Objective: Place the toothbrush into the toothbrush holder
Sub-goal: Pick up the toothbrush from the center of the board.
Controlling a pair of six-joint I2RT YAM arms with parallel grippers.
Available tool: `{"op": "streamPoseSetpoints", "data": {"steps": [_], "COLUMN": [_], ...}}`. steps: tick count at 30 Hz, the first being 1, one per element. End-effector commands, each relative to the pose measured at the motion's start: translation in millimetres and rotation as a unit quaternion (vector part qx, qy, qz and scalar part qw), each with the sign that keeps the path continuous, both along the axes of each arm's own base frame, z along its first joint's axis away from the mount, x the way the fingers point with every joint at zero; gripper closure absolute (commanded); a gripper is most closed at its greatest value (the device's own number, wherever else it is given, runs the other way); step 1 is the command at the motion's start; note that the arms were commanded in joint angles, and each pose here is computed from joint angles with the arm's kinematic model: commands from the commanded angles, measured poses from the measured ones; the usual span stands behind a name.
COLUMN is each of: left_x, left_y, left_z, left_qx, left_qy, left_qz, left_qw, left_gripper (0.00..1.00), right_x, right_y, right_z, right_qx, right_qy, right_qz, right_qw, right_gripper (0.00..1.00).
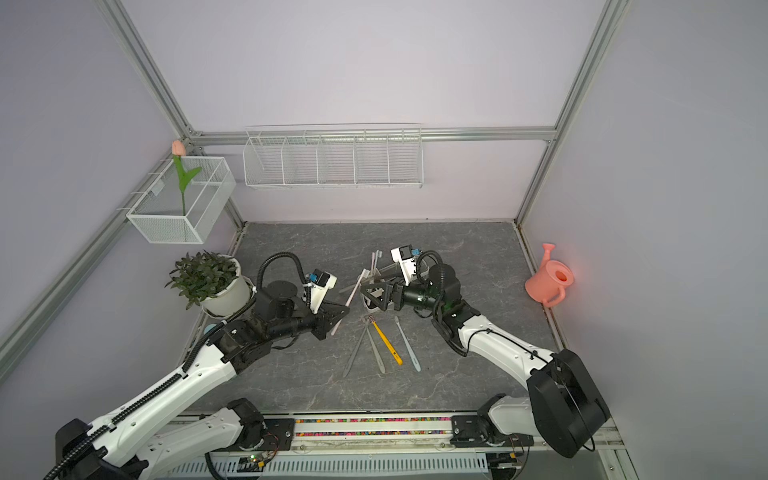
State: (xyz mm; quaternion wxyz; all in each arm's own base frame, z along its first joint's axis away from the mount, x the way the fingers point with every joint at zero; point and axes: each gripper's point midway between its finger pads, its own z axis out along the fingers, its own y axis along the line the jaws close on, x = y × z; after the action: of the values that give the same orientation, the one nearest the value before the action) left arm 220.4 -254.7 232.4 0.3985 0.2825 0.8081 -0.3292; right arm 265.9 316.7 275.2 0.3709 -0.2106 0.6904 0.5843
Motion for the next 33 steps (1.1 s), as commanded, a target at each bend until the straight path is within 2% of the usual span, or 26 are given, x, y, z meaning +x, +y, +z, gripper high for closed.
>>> {"op": "streamPoseSetpoints", "data": {"steps": [1, 11, 18, 20, 23, 24, 29, 33], "left_x": [4, 5, 7, 7, 9, 10, 11, 17], "left_y": [-5, -8, -10, -10, -10, -9, -8, 0], "left_z": [18, 19, 12, 11, 11, 10, 7, 6], "left_qx": [-0.013, -0.016, -0.009, -0.008, -0.007, -0.005, 0.004, 0.014], "left_qy": [-0.028, -0.030, -0.024, -0.023, -0.027, -0.027, -0.022, -0.024], "left_qz": [-0.005, -0.010, -0.011, -0.011, -0.007, -0.005, -0.002, 0.027], "left_qw": [0.999, 0.999, 1.000, 1.000, 1.000, 1.000, 1.000, 0.999], "left_gripper": [0.92, 0.92, 0.92, 0.92, 0.92, 0.92, 0.89, 0.71], "right_x": [0, 10, 10, 10, 10, 10, 10, 12], "right_y": [7, 28, 34, 34, 36, 36, 35, 28], "right_z": [15, 7, 7, 6, 3, 3, -3, -7], "right_qx": [0.022, 0.030, 0.037, 0.036, 0.033, 0.032, 0.017, -0.019], "right_qy": [-0.010, 0.011, 0.018, 0.020, 0.025, 0.026, 0.031, 0.018], "right_qz": [0.010, 0.035, 0.046, 0.046, 0.050, 0.050, 0.046, 0.024], "right_qw": [1.000, 0.999, 0.998, 0.998, 0.998, 0.998, 0.998, 0.999], "right_gripper": [0.07, 0.26, 0.48, 0.58, 0.80, 0.91, 0.93, 0.93]}}
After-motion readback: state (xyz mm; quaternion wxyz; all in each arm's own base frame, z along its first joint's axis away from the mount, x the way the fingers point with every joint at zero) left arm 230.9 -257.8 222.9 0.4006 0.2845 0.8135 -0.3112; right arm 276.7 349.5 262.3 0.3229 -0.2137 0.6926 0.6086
